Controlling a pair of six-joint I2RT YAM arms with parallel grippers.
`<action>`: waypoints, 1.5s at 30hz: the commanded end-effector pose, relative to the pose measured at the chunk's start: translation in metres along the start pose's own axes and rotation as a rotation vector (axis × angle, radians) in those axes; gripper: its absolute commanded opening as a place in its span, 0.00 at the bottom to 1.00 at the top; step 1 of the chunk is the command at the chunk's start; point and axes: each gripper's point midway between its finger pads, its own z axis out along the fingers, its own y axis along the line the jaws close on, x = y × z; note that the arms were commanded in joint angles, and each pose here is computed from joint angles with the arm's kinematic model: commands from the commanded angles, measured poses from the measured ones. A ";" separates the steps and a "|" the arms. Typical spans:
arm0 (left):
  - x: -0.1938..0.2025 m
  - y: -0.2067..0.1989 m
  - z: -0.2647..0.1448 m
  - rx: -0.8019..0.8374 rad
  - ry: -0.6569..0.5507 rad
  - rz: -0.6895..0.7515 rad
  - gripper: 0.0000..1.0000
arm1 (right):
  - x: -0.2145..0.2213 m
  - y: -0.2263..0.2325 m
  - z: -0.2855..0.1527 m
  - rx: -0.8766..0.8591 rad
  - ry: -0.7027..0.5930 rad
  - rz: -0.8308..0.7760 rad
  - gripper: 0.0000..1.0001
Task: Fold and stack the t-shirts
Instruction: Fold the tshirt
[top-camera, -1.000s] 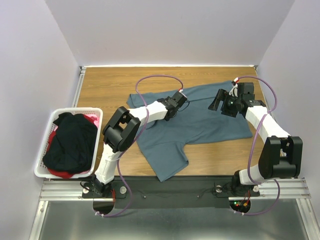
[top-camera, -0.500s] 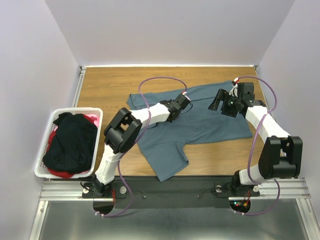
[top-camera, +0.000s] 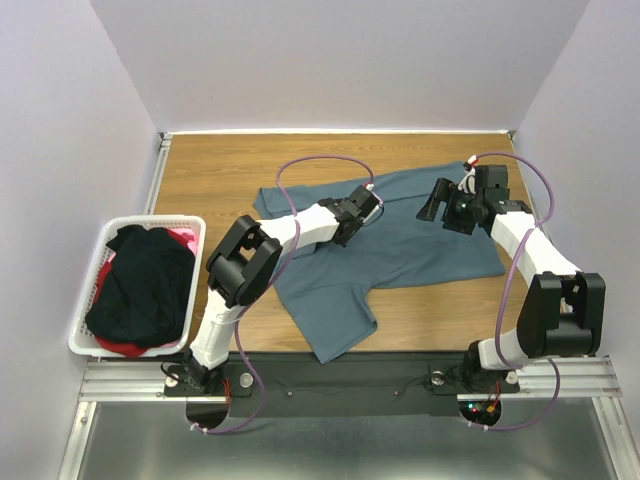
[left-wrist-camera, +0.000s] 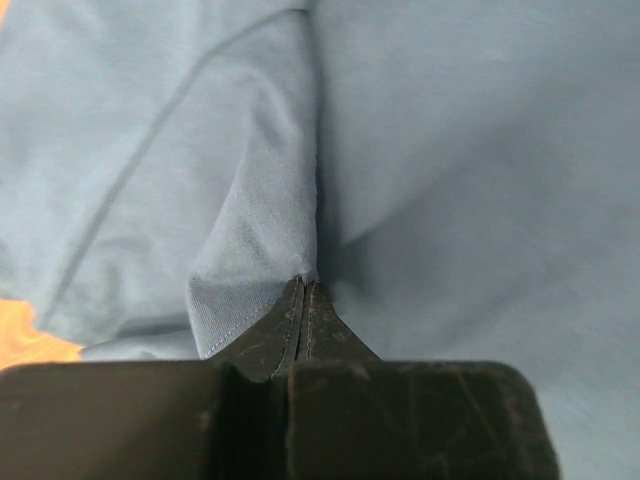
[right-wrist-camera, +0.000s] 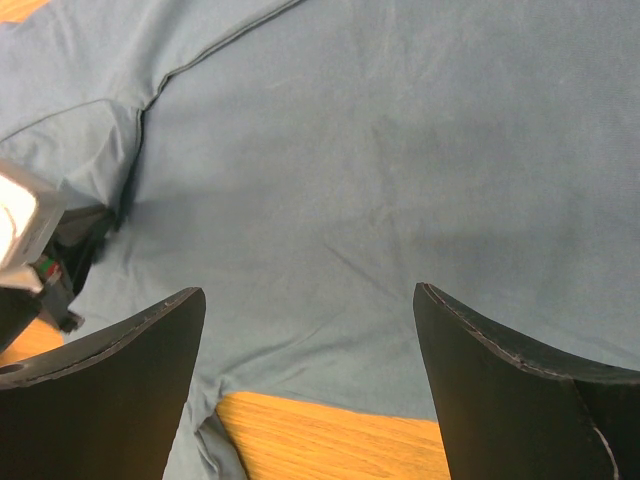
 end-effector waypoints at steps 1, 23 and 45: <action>-0.045 -0.003 -0.055 0.146 -0.126 -0.085 0.00 | -0.001 0.003 -0.009 0.003 -0.024 -0.012 0.91; -0.017 0.001 -0.077 0.282 -0.105 -0.398 0.65 | 0.003 0.005 -0.009 -0.017 -0.009 -0.011 0.91; 0.091 0.049 -0.037 0.166 0.029 -0.795 0.45 | 0.007 0.006 -0.011 -0.024 -0.005 -0.012 0.91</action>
